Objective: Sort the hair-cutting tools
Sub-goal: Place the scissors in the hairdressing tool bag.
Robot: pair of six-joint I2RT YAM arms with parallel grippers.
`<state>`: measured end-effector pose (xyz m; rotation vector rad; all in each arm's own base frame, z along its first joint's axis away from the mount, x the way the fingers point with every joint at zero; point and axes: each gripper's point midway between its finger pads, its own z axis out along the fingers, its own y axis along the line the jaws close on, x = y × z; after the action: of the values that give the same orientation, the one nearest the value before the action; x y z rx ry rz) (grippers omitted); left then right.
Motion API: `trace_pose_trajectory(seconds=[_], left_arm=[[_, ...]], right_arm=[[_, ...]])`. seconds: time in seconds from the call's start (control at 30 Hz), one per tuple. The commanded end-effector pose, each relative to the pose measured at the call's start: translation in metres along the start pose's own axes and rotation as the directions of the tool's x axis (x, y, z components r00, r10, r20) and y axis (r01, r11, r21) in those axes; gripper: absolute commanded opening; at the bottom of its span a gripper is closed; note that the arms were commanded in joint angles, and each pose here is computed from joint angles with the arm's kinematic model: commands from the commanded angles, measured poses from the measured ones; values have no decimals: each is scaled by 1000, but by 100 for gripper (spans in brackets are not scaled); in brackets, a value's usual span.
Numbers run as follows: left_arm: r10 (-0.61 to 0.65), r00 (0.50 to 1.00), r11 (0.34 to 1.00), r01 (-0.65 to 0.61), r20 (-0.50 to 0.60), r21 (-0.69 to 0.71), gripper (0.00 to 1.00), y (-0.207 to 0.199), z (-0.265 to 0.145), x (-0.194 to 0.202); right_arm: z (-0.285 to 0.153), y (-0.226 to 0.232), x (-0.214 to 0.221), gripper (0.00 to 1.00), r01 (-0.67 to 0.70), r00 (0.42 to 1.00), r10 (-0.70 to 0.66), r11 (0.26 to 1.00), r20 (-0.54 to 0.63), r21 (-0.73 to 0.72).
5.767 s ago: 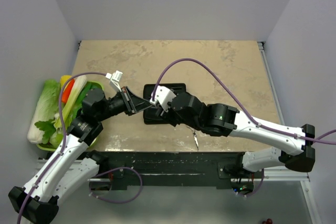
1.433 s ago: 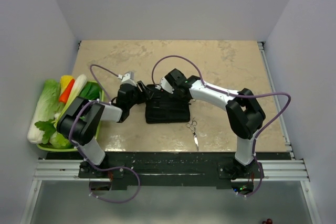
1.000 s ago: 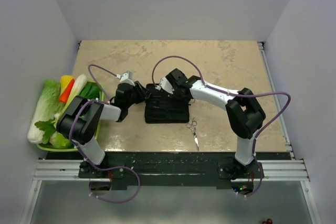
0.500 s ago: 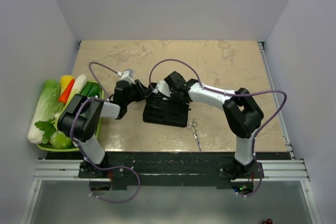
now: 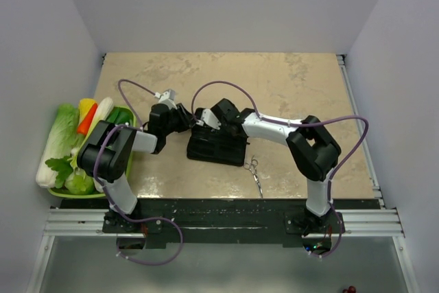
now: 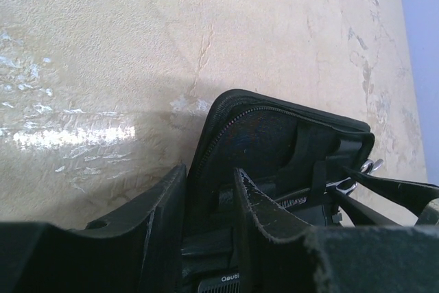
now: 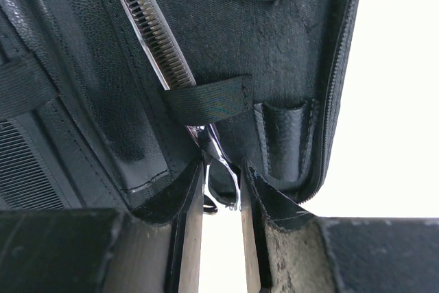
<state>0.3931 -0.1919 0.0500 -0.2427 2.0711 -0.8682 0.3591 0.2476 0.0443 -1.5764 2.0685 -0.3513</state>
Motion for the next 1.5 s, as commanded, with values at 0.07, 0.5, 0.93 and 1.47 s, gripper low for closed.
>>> trace_pose_trajectory(seconds=[0.07, 0.5, 0.93, 1.47], left_arm=[[38, 999, 995, -41, 30, 96, 37, -23, 5, -14], [29, 999, 994, -33, 33, 103, 35, -23, 4, -13], [30, 999, 993, -34, 38, 117, 34, -28, 1, -15], [24, 999, 991, -28, 32, 131, 33, -29, 1, -13]], right_arm=[[-19, -29, -5, 18, -63, 998, 59, 988, 33, 138], [-20, -28, -8, 19, -205, 979, 201, 968, 43, 147], [-12, -4, -31, 19, -172, 984, 167, 981, 57, 92], [-7, 25, -81, 20, -161, 971, 166, 986, 170, -42]])
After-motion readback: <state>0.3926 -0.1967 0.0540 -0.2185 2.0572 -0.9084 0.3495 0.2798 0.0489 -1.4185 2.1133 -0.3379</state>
